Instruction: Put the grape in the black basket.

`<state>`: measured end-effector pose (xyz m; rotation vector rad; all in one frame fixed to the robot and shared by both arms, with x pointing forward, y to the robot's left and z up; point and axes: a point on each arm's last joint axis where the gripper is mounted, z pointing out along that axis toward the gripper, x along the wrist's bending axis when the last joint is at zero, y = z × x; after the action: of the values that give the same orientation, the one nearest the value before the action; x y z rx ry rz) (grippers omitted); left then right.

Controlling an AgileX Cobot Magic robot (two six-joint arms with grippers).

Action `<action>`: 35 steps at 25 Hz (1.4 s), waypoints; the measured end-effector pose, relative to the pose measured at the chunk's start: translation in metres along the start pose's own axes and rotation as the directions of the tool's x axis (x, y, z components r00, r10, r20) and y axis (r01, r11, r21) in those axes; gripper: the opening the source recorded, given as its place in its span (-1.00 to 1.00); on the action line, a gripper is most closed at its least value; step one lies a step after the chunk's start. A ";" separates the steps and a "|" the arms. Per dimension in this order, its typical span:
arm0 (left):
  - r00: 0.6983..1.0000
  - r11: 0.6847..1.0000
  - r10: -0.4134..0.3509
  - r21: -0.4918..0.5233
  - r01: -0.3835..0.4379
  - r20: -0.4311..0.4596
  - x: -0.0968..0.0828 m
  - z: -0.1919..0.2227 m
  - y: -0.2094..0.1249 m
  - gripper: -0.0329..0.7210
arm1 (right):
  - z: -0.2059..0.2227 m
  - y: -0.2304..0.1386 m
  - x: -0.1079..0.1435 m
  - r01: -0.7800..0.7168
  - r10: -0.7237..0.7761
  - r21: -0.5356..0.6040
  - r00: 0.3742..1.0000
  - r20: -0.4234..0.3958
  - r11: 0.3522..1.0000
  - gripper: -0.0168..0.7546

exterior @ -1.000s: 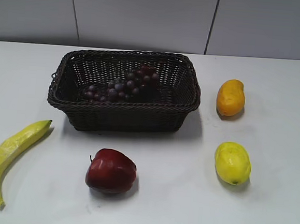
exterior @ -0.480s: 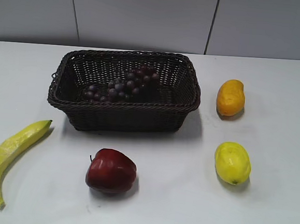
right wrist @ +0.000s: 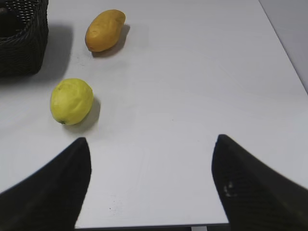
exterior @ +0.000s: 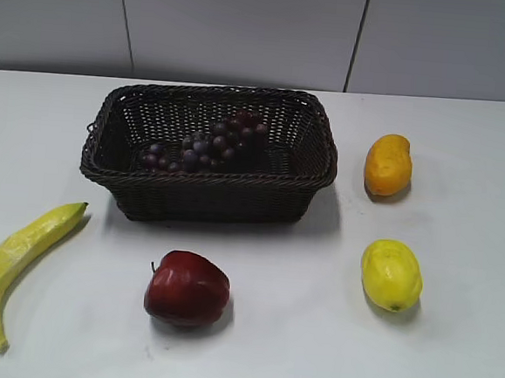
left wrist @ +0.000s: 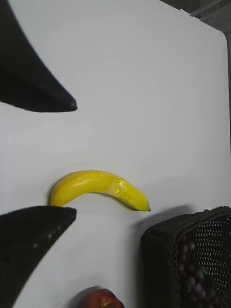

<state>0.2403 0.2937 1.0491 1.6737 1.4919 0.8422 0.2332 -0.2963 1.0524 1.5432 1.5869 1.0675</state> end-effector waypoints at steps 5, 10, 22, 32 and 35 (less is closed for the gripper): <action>1.000 0.999 -0.011 -0.050 0.010 -0.027 -0.001 -0.006 -0.003 0.64 | 0.000 0.000 0.000 0.000 0.000 0.000 1.000 0.000 1.000 0.58; 0.998 0.998 -0.026 -0.056 0.023 -0.052 -0.001 -0.006 -0.004 0.64 | 0.000 0.000 0.000 0.000 0.000 0.000 1.000 -0.001 1.000 0.58; 0.998 0.998 -0.026 -0.056 0.023 -0.053 -0.001 -0.006 -0.004 0.64 | 0.000 0.000 0.000 0.000 0.000 0.000 1.000 -0.001 1.000 0.58; 0.998 0.998 -0.026 -0.056 0.023 -0.053 -0.001 -0.006 -0.004 0.64 | 0.000 0.000 0.000 0.000 0.000 0.000 1.000 -0.001 1.000 0.58; 0.998 0.998 -0.026 -0.056 0.023 -0.053 -0.001 -0.006 -0.004 0.64 | 0.000 0.000 0.000 0.000 0.000 0.000 1.000 -0.001 1.000 0.58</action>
<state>0.2331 0.2935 1.0493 1.6007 1.5093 0.9135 0.2332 -0.2962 1.0524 1.5434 1.5872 1.0684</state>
